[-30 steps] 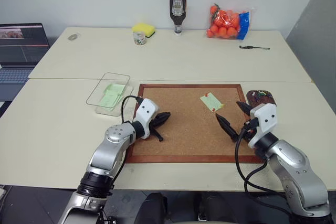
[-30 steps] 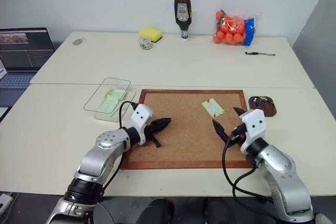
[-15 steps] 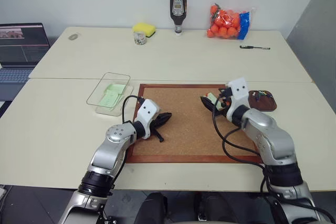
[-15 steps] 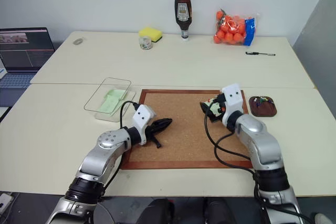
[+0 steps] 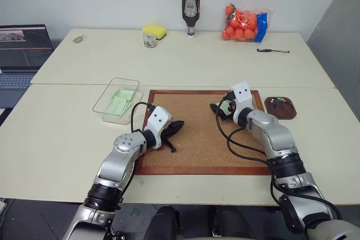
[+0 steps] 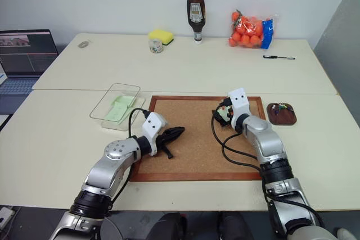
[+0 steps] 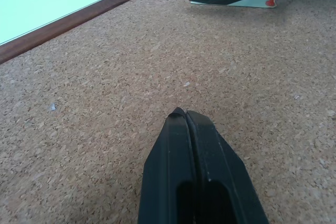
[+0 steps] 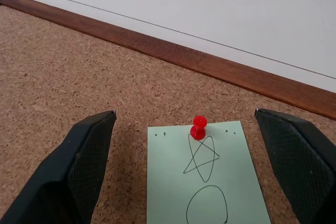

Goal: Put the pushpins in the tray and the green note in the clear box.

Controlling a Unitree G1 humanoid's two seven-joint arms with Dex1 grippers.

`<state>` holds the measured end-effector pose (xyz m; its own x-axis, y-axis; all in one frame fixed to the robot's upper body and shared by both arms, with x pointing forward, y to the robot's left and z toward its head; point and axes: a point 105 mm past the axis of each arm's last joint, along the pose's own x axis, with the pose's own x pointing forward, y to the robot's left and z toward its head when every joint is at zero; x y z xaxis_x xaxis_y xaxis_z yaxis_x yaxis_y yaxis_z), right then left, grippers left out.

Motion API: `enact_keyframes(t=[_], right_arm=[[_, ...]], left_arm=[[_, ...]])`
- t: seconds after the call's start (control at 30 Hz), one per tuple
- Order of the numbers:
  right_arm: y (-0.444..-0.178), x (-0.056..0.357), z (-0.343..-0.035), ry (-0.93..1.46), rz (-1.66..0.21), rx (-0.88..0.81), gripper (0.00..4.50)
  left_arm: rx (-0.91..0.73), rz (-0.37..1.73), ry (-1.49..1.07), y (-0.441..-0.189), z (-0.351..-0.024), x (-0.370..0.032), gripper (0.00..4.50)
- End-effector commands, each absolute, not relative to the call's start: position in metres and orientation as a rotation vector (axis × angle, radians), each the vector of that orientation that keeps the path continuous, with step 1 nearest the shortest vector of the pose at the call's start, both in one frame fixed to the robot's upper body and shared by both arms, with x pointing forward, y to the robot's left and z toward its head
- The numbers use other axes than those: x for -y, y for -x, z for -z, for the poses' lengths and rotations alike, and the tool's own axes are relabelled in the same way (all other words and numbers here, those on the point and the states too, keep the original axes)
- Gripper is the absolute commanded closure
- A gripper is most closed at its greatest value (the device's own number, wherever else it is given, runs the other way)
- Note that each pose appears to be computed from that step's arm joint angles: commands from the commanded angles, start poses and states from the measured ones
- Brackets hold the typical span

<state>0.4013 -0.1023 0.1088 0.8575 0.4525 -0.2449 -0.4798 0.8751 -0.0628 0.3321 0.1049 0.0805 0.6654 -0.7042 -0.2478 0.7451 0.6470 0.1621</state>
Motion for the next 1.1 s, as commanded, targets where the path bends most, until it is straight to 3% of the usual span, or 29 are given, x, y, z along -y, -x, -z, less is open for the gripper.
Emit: enact_keyframes(t=[0.03,0.63,1.1], right_arm=[[-0.407,0.101,-0.124,0.138,-0.482,-0.163,0.44],[-0.408,0.103,-0.120,0.203,-0.464,-0.156,4.46],[-0.403,0.097,-0.146,0.127,-0.476,-0.050,4.46]], left_arm=[[-0.203,0.839,-0.268,-0.327,-0.071,-0.103,4.50],[-0.204,0.831,-0.270,-0.325,-0.070,-0.105,4.50],[-0.209,0.830,-0.278,-0.325,-0.068,-0.105,4.50]])
